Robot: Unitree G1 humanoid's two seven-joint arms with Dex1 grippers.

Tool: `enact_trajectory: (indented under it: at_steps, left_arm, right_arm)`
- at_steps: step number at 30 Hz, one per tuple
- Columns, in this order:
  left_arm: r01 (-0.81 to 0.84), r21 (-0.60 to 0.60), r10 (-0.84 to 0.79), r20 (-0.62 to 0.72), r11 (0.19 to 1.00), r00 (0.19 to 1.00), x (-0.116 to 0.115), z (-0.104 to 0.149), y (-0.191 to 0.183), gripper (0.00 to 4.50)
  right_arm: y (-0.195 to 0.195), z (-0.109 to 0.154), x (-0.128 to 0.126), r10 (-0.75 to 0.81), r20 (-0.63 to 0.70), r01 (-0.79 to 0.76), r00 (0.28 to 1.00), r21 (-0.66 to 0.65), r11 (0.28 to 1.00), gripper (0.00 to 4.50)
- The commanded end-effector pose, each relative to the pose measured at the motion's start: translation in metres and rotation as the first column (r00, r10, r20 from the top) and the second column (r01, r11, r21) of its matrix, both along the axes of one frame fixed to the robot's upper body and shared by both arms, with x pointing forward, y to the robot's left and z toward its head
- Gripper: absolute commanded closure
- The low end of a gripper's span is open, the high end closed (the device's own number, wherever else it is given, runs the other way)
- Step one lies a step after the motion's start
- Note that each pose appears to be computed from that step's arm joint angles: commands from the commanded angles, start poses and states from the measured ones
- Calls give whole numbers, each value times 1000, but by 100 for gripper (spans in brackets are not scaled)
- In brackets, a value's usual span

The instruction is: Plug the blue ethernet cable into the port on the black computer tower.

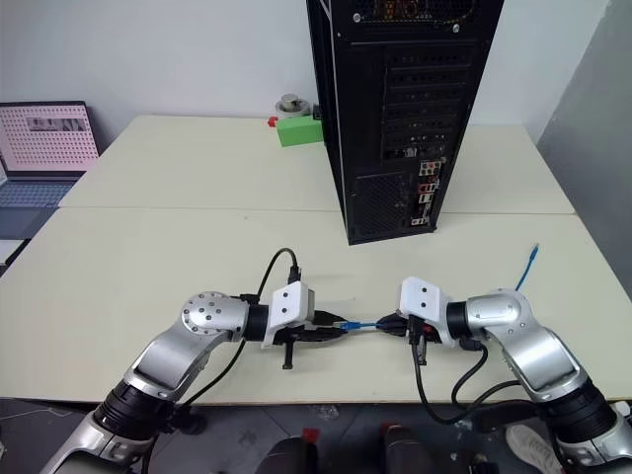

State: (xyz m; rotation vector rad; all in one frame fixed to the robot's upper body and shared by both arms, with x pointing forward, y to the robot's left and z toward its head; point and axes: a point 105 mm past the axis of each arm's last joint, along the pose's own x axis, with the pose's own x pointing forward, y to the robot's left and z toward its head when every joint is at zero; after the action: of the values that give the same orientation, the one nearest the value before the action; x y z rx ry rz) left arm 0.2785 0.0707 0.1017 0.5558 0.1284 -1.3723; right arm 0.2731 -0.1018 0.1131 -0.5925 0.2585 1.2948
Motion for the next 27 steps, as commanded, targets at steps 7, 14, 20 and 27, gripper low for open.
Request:
enact_trajectory:
  at_steps: [7,14,20,27]
  left_arm:
    - [82,-60,-47,444,995,895,1,21,-1,420]
    - [185,-30,-74,845,982,529,-3,44,3,420]
    - [231,-25,-74,910,973,409,-6,50,0,420]
    - [218,-14,-72,922,976,380,-1,50,-1,420]
  right_arm:
    - [-26,45,-5,-41,-18,43,999,83,996,196]
    - [-2,63,-16,-65,-183,121,981,312,942,54]
    - [15,57,-11,-67,-231,145,971,342,929,54]
    - [28,58,-10,-23,-259,121,966,372,920,54]
